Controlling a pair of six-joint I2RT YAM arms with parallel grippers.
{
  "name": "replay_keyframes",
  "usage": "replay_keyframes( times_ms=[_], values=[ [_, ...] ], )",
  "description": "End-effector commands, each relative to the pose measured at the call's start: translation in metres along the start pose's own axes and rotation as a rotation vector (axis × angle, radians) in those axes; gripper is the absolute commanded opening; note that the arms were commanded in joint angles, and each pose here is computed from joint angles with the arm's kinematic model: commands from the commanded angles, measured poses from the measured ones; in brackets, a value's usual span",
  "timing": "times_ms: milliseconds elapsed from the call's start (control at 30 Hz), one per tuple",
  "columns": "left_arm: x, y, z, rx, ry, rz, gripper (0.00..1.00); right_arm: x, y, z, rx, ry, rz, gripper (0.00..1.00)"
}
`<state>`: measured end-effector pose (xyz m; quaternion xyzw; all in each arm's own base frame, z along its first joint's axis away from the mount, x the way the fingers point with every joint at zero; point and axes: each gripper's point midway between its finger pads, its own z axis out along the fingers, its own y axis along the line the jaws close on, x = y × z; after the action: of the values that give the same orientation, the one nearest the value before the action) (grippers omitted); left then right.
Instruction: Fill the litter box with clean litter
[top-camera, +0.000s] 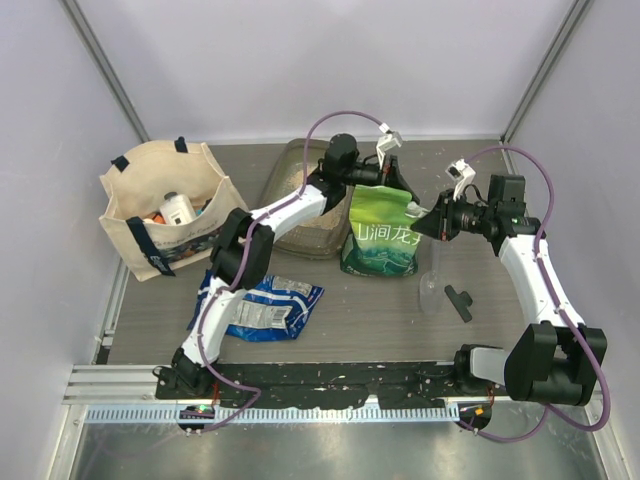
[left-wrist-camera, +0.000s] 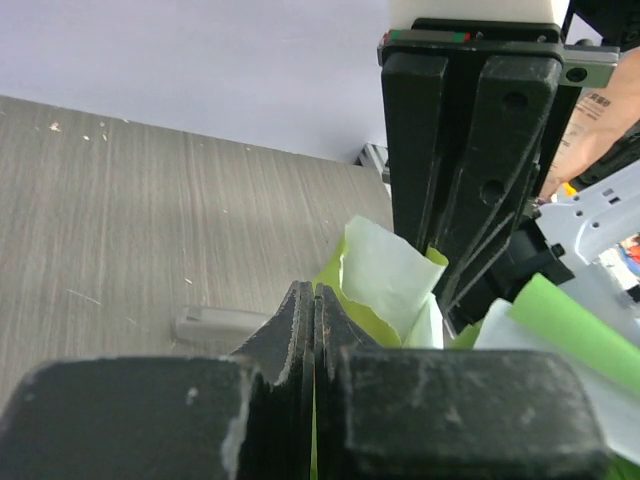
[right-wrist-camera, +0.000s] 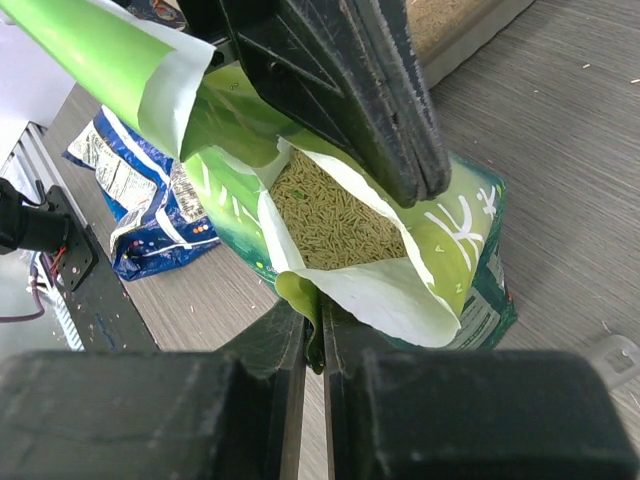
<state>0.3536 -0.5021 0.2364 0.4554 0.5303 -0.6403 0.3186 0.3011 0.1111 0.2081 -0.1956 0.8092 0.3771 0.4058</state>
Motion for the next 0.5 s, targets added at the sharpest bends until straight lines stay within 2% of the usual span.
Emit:
replay_keyframes(
  times_ms=[0,267,367,400,467],
  values=[
    [-0.037,-0.051,-0.002,0.109,-0.028,0.074,0.0,-0.027,0.003,-0.003,0.008,-0.053,-0.077,0.14],
    [-0.023,-0.064,0.0,0.146,0.0,0.017,0.0,-0.018,-0.004,-0.005,0.047,-0.021,-0.106,0.18],
    [-0.018,-0.061,0.0,0.149,0.005,-0.001,0.0,-0.016,-0.007,-0.007,0.065,-0.007,-0.133,0.24],
    [-0.017,-0.058,0.0,0.138,-0.002,-0.001,0.0,-0.015,-0.007,-0.008,0.067,-0.001,-0.144,0.3],
    [-0.018,-0.054,0.0,0.122,-0.012,-0.002,0.0,-0.014,-0.005,-0.013,0.082,0.02,-0.148,0.38]
  ],
)
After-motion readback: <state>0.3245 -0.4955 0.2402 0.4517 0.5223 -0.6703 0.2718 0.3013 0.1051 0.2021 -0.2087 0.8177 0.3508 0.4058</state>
